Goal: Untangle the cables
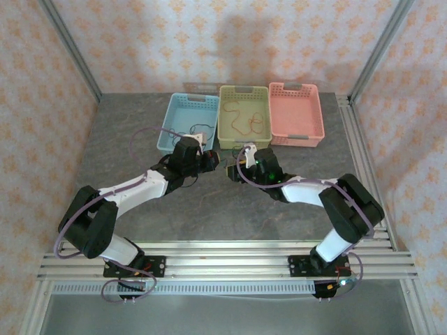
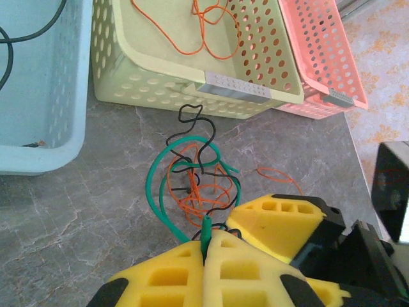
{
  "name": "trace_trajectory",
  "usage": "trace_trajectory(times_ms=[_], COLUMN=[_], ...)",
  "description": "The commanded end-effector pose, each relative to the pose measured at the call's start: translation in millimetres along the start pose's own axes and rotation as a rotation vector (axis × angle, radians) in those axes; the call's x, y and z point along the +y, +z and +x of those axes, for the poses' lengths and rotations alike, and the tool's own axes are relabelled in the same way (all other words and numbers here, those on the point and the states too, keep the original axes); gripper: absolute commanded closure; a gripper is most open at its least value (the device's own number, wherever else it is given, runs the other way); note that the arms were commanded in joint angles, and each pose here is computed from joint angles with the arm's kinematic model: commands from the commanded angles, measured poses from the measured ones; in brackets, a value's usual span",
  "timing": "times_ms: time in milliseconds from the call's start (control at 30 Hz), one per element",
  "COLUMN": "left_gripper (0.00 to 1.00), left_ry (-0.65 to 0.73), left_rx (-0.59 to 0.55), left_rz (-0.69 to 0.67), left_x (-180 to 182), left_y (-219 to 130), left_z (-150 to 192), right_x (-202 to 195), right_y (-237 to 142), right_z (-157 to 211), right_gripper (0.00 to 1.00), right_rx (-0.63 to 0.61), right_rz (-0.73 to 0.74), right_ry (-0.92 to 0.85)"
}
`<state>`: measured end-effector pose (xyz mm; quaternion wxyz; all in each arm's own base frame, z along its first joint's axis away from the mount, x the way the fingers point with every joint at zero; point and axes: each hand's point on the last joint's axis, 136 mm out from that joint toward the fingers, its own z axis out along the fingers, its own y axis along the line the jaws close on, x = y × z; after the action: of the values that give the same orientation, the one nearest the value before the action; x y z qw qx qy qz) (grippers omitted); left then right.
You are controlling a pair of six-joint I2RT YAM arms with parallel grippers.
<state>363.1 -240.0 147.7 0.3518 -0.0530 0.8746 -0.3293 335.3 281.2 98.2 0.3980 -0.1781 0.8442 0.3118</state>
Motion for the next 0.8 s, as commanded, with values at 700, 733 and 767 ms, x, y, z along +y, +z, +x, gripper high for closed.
trace_trajectory(times_ms=[700, 733, 767], left_gripper=[0.94, 0.86, 0.74], left_ry=[0.045, 0.047, 0.046], left_rx=[-0.005, -0.004, -0.004], left_rz=[0.077, 0.072, 0.066], left_x=[-20.9, -20.4, -19.3], left_y=[-0.6, -0.3, 0.0], left_z=[-3.2, -3.2, -3.5], right_x=[-37.9, -38.7, -38.8], right_y=[-16.8, -20.4, -23.9], right_z=[-23.2, -24.9, -27.2], right_gripper=[1.0, 1.0, 1.0], right_rx=[-0.096, -0.112, -0.13], right_rz=[0.247, 0.251, 0.251], right_ry=[-0.041, -0.042, -0.042])
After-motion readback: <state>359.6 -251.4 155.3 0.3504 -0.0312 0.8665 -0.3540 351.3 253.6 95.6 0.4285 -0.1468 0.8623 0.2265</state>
